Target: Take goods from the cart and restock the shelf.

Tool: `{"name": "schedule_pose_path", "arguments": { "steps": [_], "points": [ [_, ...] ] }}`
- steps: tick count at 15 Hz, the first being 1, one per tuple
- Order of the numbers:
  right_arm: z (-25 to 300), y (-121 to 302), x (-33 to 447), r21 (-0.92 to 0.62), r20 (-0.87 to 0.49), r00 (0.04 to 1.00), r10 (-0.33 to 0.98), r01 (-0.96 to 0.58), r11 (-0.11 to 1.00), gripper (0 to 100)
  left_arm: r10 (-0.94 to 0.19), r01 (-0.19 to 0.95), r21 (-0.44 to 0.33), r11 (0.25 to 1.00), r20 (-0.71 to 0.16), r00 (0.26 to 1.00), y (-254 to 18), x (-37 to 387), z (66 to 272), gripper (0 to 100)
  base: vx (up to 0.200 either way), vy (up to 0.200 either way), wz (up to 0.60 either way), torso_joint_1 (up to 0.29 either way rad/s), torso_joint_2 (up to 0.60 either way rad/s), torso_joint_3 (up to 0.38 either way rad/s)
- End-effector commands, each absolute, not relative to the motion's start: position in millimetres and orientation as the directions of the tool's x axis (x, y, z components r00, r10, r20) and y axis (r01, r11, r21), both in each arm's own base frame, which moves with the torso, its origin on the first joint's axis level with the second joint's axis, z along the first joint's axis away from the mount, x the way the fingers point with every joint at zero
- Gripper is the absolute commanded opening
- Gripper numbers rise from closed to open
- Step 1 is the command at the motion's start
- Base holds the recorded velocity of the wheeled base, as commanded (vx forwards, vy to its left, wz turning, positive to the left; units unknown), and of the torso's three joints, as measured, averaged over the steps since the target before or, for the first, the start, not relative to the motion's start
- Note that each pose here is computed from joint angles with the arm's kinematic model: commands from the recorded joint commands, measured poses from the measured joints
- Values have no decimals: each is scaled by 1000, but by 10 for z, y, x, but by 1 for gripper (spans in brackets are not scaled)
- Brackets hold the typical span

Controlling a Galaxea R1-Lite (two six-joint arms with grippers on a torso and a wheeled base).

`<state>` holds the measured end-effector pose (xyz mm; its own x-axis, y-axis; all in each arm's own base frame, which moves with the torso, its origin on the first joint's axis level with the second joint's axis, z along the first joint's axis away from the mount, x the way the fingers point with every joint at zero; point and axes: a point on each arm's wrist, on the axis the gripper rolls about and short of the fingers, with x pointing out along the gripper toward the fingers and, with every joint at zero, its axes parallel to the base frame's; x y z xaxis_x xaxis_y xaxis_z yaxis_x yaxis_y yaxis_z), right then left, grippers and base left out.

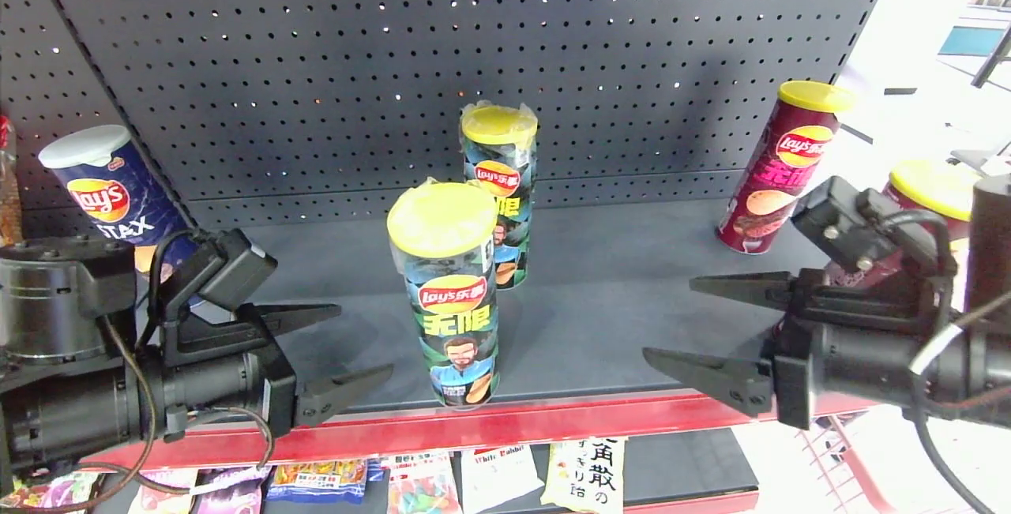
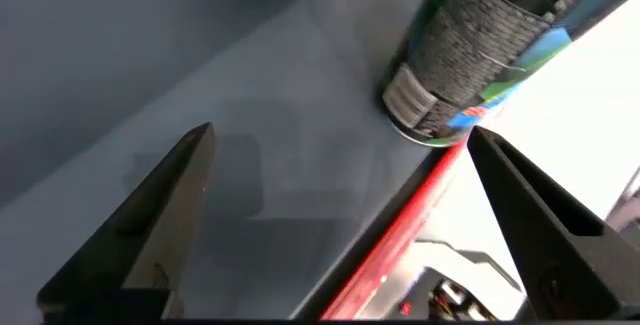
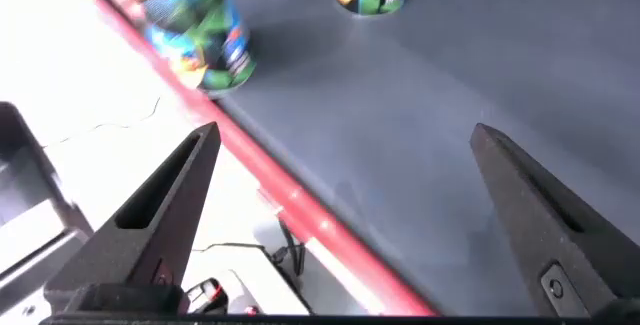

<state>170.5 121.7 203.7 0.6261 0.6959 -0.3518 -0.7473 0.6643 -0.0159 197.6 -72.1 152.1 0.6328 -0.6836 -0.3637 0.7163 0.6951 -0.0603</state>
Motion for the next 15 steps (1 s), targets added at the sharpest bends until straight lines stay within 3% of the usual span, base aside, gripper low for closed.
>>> {"name": "schedule_pose_path", "arguments": {
  "steps": [1, 15],
  "points": [
    [2100, 1045, 1463, -28, -297, 644, 705, -744, 668, 100, -686, 721, -68, 689, -381, 620, -760, 2032, 1471, 100, 0, 0, 0, 0, 0, 0],
    [2160, 984, 1410, -15, -264, 662, 701, -730, 684, 100, -697, 743, -57, 667, -401, 595, -883, 2233, 1423, 100, 0, 0, 0, 0, 0, 0]
  ]
}}
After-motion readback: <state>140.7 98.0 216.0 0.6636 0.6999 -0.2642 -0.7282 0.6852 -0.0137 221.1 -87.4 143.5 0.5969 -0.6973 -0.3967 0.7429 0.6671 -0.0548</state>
